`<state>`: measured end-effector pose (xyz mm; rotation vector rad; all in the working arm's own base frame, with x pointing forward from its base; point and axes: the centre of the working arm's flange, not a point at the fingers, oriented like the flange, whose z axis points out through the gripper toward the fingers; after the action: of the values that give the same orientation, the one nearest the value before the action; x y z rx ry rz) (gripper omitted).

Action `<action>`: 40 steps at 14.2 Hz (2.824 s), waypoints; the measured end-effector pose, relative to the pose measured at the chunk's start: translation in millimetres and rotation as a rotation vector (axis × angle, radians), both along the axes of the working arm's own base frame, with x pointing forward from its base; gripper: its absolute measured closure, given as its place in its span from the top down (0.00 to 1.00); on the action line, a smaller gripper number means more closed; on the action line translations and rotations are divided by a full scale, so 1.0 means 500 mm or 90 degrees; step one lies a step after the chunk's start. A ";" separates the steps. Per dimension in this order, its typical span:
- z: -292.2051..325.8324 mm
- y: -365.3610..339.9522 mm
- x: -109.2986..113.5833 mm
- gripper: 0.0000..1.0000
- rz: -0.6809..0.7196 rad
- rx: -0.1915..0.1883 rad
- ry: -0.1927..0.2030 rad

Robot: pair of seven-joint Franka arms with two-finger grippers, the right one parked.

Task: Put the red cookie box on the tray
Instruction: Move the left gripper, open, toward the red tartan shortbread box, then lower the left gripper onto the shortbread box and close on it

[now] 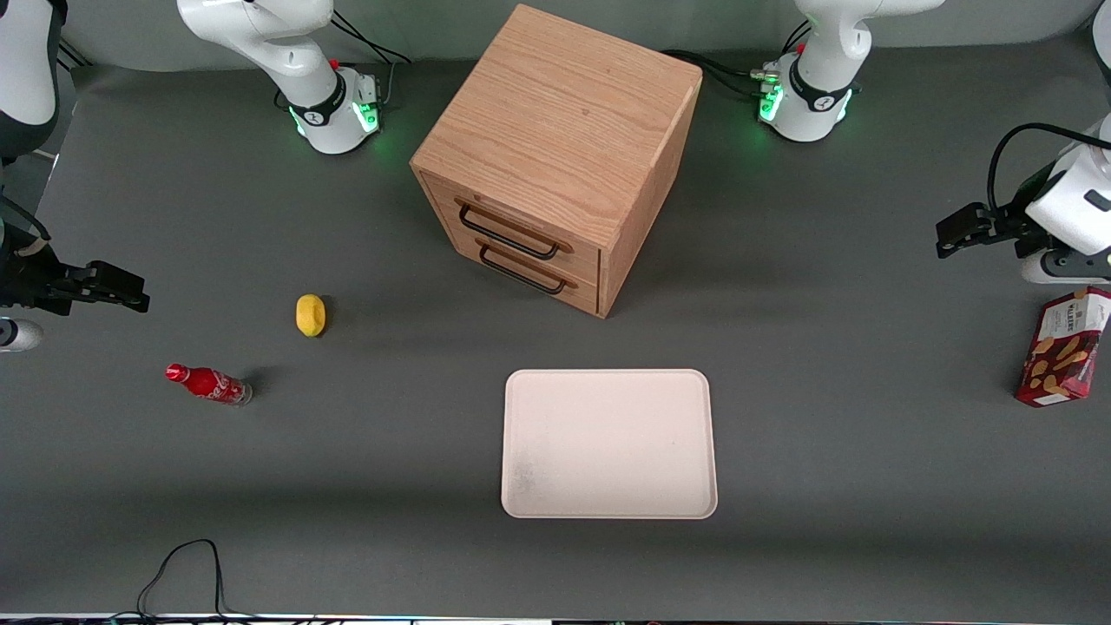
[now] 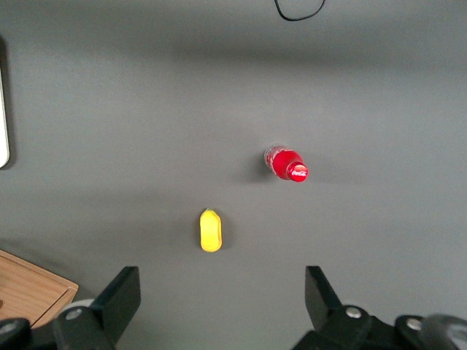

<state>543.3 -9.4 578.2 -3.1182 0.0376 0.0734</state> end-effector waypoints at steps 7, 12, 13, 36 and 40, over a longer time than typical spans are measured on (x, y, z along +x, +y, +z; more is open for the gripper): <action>-0.023 0.122 0.007 1.00 -0.060 -0.001 0.021; -0.144 0.416 0.035 1.00 -0.190 0.014 0.003; -0.170 0.455 0.042 1.00 -0.232 0.024 -0.001; -0.672 0.759 0.040 0.08 -0.396 0.008 -0.011; -0.596 0.738 0.068 0.04 -0.389 0.002 -0.028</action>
<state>577.0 359.5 280.0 -2.9480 0.9691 -0.0078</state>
